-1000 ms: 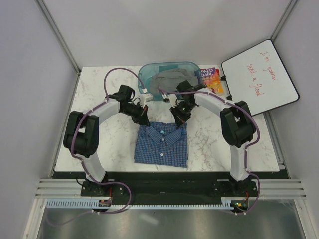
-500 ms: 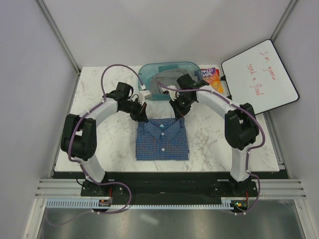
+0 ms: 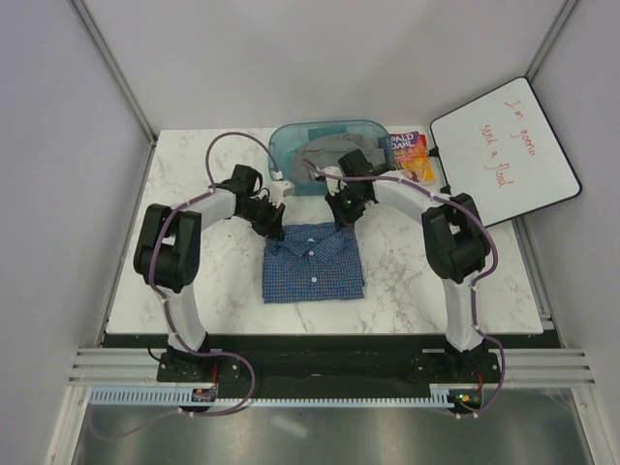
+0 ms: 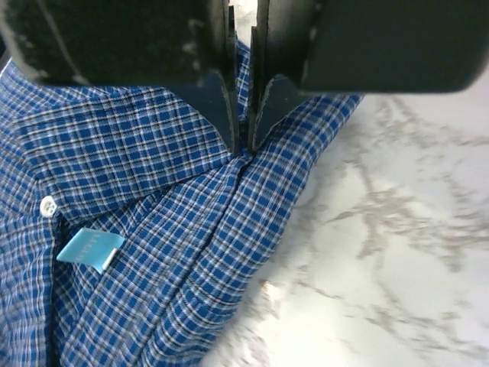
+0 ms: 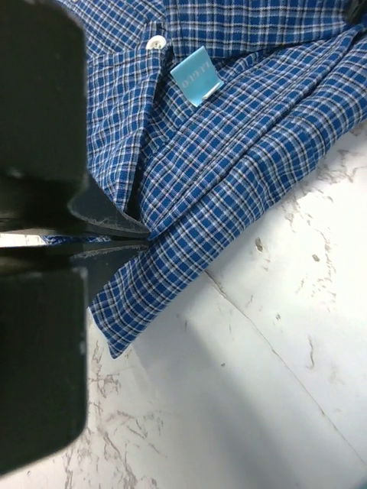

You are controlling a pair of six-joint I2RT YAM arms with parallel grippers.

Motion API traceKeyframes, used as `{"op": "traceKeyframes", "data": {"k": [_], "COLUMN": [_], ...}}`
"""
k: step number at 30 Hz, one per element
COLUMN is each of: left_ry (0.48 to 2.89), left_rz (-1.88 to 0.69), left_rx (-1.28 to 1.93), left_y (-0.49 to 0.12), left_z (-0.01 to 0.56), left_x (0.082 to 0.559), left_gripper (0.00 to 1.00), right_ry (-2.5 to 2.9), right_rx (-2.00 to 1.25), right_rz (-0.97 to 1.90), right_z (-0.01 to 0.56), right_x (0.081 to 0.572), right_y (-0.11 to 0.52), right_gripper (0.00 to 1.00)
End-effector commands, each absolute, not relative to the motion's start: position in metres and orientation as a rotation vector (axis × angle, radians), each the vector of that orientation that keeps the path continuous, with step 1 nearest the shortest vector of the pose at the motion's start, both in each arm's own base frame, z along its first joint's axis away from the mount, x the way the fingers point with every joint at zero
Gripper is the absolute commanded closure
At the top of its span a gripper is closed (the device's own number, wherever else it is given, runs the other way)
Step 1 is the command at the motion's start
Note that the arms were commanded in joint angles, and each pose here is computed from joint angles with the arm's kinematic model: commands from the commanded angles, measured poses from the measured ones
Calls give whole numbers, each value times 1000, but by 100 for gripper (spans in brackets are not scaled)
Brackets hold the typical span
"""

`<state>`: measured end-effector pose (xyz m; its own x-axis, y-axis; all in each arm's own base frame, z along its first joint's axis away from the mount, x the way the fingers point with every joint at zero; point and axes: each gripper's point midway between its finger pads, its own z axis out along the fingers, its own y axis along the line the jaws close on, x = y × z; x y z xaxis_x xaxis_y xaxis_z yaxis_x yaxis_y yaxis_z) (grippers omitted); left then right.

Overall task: Fold and stack the long sleeve shirts
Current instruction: Neatly place the folded shirt to the corner

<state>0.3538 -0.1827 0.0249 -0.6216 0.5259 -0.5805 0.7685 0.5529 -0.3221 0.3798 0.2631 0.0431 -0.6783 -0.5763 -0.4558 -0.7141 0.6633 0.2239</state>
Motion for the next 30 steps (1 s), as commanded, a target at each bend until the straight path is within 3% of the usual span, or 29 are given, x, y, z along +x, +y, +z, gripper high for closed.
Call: {"op": "traceKeyframes", "data": {"k": [1,3,4,6,7,11,14,17,22,26,27,30], "left_ry": [2368,2303,2290,2223,2214,2223,2279,2399,2647,2847,2834,2829], "left_rz": [-735,-794,-813,-876,-911,-1174,-1463,-1556,-1469,-1277,-1321,-1313], "left_rx": [882,828,826,825,825,793,733,657,437,188,183,157], "left_y": [-161,-159,-160,-169,-174,-205,-235,-252,-241,-191,-186,-177], "left_z": [56,91,104,138,147,169,164,135,53,2,2,15], "left_x": [387,386,379,361,352,306,271,259,275,293,293,299], "left_gripper": [73,63,53,34,32,32,35,36,38,38,41,37], "right_ry": [2434,2379,2366,2324,2318,2328,2396,2465,2589,2662,2654,2588], "right_rx": [-912,-889,-880,-868,-869,-849,-782,-764,-755,-709,-712,-762], "right_rz": [510,550,570,604,662,980,1196,1257,1247,1230,1234,1276], "right_z": [92,127,138,163,170,177,152,115,60,24,23,36], "right_x": [402,399,395,382,373,326,296,287,283,281,282,289], "right_y": [261,259,259,257,260,279,291,292,283,281,286,313], "right_gripper": [76,56,38,31,29,34,42,46,50,50,48,42]}}
